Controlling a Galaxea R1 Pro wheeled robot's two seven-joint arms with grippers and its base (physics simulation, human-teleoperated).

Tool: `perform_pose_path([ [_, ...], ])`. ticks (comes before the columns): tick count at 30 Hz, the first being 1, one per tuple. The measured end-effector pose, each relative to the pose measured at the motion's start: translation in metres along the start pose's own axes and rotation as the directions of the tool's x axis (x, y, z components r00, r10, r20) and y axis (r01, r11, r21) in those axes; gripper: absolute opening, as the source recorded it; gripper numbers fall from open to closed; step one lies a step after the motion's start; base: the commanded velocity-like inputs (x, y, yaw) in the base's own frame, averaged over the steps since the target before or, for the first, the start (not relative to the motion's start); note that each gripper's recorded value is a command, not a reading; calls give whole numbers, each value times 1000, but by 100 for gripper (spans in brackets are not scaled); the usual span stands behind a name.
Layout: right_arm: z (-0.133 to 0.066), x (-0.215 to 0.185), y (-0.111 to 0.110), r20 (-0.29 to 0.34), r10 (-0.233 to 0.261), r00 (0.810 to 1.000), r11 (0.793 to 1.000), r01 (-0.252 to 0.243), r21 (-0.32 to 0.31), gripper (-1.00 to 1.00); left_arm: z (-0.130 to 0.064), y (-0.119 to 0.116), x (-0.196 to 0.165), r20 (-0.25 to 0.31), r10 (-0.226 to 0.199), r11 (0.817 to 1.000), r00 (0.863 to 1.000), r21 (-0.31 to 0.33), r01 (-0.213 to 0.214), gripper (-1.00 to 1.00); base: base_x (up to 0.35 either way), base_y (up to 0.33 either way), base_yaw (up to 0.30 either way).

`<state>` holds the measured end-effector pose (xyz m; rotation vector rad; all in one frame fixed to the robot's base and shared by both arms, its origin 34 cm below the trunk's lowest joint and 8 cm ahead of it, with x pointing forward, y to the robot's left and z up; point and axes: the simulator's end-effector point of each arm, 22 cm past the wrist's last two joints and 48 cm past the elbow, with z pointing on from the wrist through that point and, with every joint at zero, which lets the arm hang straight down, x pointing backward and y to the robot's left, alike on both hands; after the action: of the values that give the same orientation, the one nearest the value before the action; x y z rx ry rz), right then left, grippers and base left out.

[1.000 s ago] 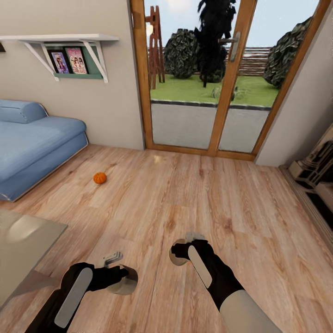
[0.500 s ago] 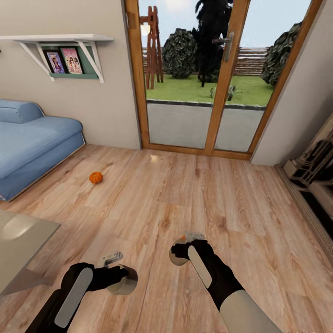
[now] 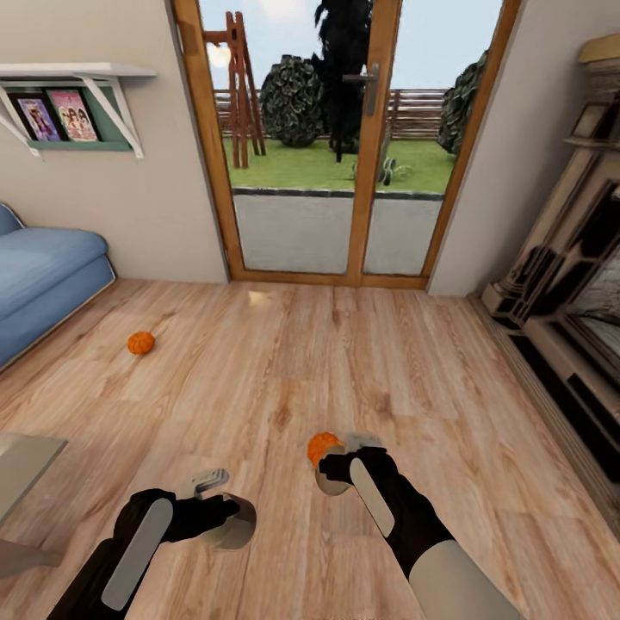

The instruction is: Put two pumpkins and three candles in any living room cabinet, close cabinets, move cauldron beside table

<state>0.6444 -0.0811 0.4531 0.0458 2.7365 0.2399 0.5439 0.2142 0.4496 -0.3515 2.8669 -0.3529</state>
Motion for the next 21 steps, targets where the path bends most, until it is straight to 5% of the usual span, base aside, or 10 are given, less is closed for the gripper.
perform_pose_path([
  [15,-2,-1,0,4,0,1000,1000,0,-1,-100,-1,-1,-1,3,1,1000,1000,2,-1,-100,-30,4,-273],
  [21,-2,-2,1,5,0,1000,1000,0,0,-100,-2,-2,-1,4,-1,1000,1000,4,1,-100,0,0,161],
])
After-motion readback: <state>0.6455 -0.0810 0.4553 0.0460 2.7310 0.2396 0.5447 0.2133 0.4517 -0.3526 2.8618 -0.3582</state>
